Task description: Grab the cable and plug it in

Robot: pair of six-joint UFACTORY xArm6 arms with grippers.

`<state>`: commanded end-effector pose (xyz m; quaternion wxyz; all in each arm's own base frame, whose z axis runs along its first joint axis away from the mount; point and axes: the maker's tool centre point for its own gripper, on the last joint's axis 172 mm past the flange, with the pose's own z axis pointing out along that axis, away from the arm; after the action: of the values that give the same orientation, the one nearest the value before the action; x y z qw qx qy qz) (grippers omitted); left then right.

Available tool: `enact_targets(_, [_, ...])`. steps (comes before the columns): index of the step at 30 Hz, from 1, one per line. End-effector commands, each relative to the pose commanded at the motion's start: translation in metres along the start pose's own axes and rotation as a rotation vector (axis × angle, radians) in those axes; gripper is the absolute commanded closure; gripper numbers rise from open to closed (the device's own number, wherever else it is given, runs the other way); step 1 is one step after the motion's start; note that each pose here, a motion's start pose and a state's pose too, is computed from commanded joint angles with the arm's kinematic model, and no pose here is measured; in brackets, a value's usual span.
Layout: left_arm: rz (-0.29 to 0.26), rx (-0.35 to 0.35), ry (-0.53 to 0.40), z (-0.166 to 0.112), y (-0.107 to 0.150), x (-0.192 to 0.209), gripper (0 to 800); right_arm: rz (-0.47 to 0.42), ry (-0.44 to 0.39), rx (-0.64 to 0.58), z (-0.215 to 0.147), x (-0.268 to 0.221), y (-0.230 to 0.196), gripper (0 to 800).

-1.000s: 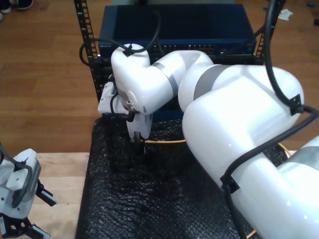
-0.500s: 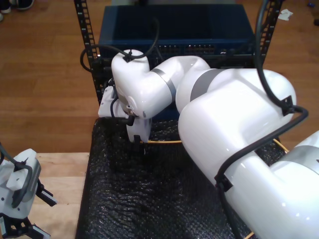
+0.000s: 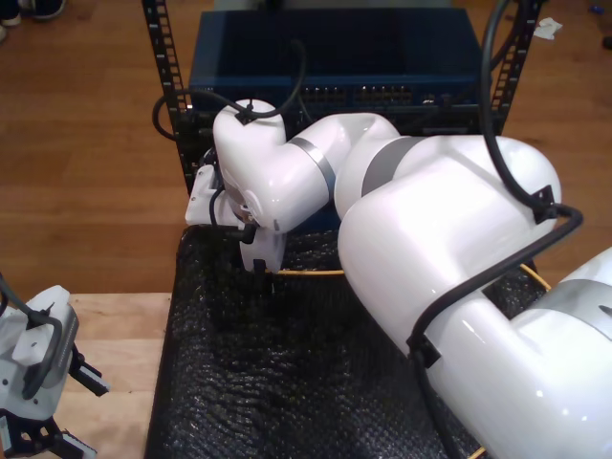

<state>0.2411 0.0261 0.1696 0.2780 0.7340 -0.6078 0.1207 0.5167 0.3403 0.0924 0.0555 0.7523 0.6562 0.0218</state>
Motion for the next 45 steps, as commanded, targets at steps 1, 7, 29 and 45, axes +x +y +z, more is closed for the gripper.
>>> enact_targets(1, [0.0,0.0,0.0,0.0,0.0,0.0,0,-0.003,0.001,-0.01,0.0,0.0,0.003,314])
enact_targets(7, [0.0,0.0,0.0,0.0,0.0,0.0,0,-0.036,-0.014,-0.052,0.002,-0.003,0.011,403])
enact_targets(29, [0.0,0.0,0.0,0.0,0.0,0.0,0,-0.036,-0.017,-0.048,0.005,-0.003,0.009,693])
enact_targets(45, [0.003,0.0,0.0,0.0,0.0,0.0,0,-0.1,0.02,-0.079,-0.033,0.0,0.017,796])
